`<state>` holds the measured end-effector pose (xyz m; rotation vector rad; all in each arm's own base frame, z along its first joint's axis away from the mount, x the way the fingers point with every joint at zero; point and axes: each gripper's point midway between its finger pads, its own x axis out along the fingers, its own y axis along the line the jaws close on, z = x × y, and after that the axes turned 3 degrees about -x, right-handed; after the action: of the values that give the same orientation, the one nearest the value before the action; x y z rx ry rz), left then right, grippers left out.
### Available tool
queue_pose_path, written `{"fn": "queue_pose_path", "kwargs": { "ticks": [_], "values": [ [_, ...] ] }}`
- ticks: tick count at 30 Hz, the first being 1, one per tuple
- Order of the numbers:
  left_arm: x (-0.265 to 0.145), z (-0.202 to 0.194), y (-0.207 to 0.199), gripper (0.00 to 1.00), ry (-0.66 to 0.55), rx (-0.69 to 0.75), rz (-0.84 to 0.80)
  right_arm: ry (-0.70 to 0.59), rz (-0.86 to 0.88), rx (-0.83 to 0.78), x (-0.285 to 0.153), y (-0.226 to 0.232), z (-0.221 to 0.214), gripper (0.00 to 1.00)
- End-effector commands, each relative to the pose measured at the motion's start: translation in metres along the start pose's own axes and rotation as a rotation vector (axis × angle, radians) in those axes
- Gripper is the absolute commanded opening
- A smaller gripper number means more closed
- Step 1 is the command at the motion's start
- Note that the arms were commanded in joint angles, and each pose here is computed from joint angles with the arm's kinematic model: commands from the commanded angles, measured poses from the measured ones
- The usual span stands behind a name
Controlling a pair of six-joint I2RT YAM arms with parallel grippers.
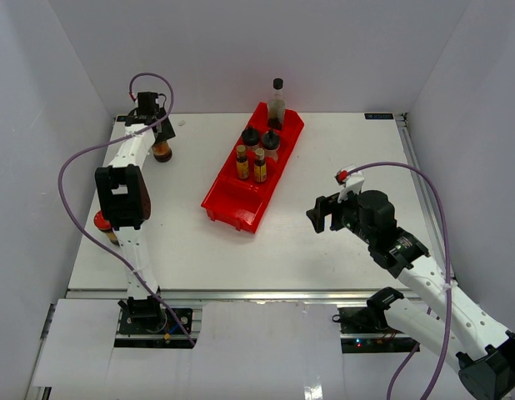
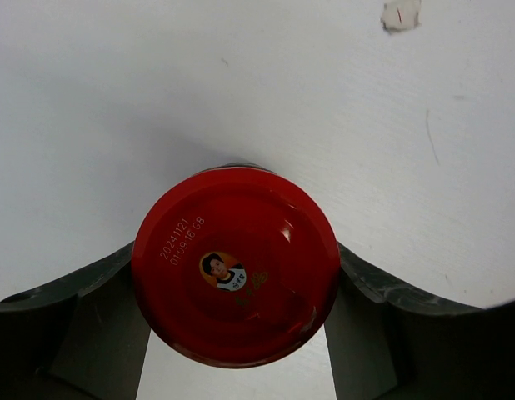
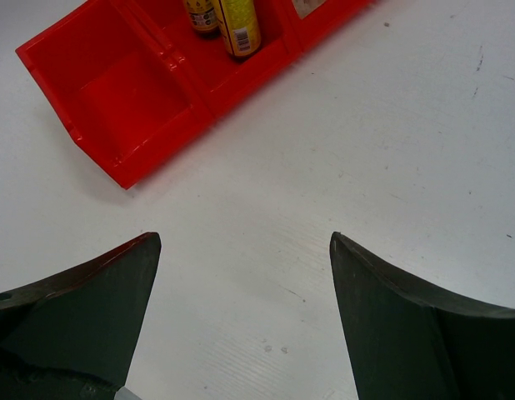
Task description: Organize the condiment bottles
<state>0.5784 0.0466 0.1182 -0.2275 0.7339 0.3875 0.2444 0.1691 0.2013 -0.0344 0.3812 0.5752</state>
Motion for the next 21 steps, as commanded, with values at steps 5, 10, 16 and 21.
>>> {"fn": "queue_pose_path", "kwargs": {
  "ticks": [5,10,16,21],
  "values": [
    [-0.137,-0.008,-0.035,0.0,-0.072,0.021,-0.109,-0.089,-0.001,-0.008,-0.004,0.0,0.029,0.89],
    [-0.181,-0.04,-0.038,0.0,-0.075,0.07,-0.135,-0.084,-0.008,-0.008,-0.004,-0.001,0.027,0.89],
    [-0.246,-0.036,-0.034,0.0,-0.157,0.047,-0.225,-0.071,-0.027,-0.007,-0.004,-0.004,0.023,0.89],
    [-0.291,-0.038,-0.051,0.0,-0.19,0.059,-0.402,-0.066,-0.048,-0.007,-0.005,-0.008,0.021,0.89]
  ]
}}
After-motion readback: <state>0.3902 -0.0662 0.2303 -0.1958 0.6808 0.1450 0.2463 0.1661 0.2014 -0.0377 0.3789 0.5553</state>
